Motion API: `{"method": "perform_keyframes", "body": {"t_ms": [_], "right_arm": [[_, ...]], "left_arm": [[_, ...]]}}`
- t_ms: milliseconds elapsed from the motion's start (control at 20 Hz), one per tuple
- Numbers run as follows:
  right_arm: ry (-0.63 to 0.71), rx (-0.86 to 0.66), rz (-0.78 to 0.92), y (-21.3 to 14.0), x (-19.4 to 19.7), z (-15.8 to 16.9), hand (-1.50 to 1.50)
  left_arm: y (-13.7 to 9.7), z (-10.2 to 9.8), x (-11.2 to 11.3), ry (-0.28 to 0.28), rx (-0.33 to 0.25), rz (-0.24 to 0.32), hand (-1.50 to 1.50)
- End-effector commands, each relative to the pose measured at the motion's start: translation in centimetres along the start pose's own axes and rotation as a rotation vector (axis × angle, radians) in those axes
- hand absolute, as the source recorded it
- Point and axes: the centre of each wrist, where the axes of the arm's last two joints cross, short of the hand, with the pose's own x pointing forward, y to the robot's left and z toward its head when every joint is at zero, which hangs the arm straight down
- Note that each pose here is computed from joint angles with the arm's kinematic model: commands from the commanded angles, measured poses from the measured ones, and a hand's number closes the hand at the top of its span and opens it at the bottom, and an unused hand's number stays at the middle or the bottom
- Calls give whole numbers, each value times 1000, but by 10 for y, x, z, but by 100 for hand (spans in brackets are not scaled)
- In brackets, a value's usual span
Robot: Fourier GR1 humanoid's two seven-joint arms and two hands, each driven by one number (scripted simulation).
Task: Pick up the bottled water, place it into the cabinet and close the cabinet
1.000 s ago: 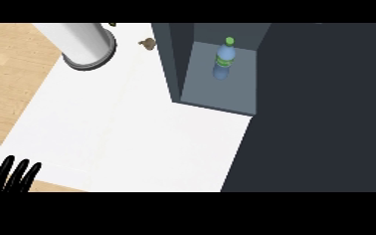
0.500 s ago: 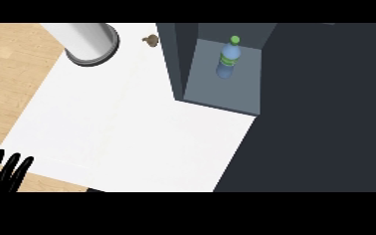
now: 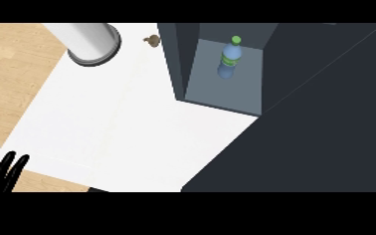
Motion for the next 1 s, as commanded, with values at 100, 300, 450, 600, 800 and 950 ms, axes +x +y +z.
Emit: {"method": "perform_keyframes", "body": {"t_ms": [100,300,450,600,800,950], "right_arm": [[44,-273,-32,-34,-16,-45,150],[59,-353,-21,-71,-14,-82,150],[112,-372,16,-89,-14,-119,150],[124,-407,22,-115,-9,-147,150],[143,-446,29,-144,0,-178,150],[162,-414,29,-147,-8,-191,150]], "left_arm": [[3,4,1,7,13,18,-150],[3,4,2,-5,26,41,-150],[12,7,3,14,30,41,-150],[5,8,-2,16,27,51,-150],[5,5,8,0,29,40,-150],[10,-2,10,-5,21,54,-150]]}}
